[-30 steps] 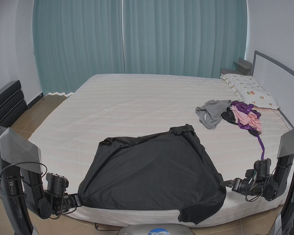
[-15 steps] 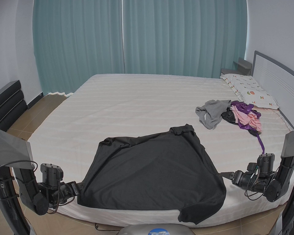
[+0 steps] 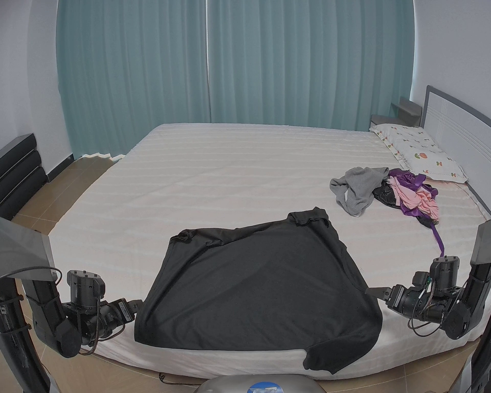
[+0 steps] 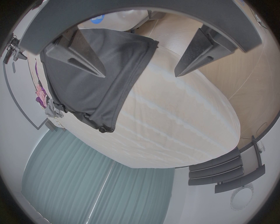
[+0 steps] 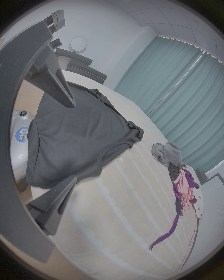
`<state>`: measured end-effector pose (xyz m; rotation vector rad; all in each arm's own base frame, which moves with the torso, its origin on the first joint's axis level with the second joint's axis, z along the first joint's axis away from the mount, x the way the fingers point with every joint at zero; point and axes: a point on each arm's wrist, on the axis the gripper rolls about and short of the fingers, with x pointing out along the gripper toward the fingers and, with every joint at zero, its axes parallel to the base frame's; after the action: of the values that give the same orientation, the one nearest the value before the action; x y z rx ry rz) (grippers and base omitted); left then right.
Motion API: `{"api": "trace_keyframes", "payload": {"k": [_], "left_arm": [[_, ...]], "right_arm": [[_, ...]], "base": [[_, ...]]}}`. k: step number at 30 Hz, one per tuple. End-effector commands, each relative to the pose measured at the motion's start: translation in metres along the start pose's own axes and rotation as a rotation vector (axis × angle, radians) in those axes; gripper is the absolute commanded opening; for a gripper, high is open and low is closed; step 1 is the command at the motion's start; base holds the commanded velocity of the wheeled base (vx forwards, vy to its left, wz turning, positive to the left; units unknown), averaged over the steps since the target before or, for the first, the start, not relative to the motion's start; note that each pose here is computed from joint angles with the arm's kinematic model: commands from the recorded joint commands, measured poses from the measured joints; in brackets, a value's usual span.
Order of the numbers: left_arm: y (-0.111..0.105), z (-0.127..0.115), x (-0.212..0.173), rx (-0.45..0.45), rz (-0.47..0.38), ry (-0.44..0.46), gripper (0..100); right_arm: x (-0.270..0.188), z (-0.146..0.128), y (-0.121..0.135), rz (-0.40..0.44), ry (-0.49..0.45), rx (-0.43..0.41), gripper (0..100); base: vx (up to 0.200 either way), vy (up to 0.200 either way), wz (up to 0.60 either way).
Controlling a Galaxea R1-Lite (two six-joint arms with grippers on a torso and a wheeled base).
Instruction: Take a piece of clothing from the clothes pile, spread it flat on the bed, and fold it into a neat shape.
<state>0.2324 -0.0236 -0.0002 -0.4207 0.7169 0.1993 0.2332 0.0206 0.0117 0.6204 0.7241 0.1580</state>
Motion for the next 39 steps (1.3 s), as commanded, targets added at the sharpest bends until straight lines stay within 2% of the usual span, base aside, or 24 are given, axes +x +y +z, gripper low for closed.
{"api": "trace_keyframes", "payload": {"k": [1, 6, 11, 17, 22, 26, 31, 35, 39], "left_arm": [[0.0, 0.001, 0.001, -0.002, -0.001, -0.004, 100], [0.0, 0.002, 0.001, -0.005, 0.0, -0.008, 100], [-0.003, 0.006, 0.004, -0.055, -0.012, -0.026, 100], [-0.005, 0.008, 0.005, -0.067, -0.021, -0.034, 100], [-0.011, 0.016, 0.01, -0.161, -0.057, -0.055, 100], [-0.016, 0.022, 0.01, -0.193, -0.087, -0.075, 100], [-0.031, 0.039, 0.015, -0.217, -0.175, -0.115, 100], [-0.046, 0.059, 0.03, -0.219, -0.208, -0.148, 100], [-0.063, 0.07, 0.047, -0.204, -0.229, -0.103, 100]], "right_arm": [[0.0, -0.001, 0.001, 0.004, 0.002, -0.004, 100], [0.0, -0.001, 0.002, 0.006, 0.001, -0.004, 100], [0.0, 0.001, 0.002, 0.012, -0.012, -0.008, 100], [-0.001, 0.001, 0.003, 0.014, -0.014, -0.008, 100], [0.001, 0.0, 0.003, 0.013, -0.007, -0.008, 100], [0.001, -0.001, 0.003, 0.014, -0.002, -0.009, 100], [0.002, -0.002, 0.004, 0.016, 0.004, -0.009, 100], [0.002, -0.002, 0.006, 0.025, 0.004, 0.032, 100], [0.003, -0.002, 0.006, 0.025, 0.004, 0.04, 100]], "base": [[0.0, 0.0, 0.0], [0.0, 0.0, 0.0], [0.0, 0.0, 0.0], [0.2, 0.0, 0.0], [0.12, 0.0, 0.0], [0.0, 0.0, 0.0], [0.0, 0.0, 0.0], [0.0, 0.0, 0.0], [0.0, 0.0, 0.0]]}}
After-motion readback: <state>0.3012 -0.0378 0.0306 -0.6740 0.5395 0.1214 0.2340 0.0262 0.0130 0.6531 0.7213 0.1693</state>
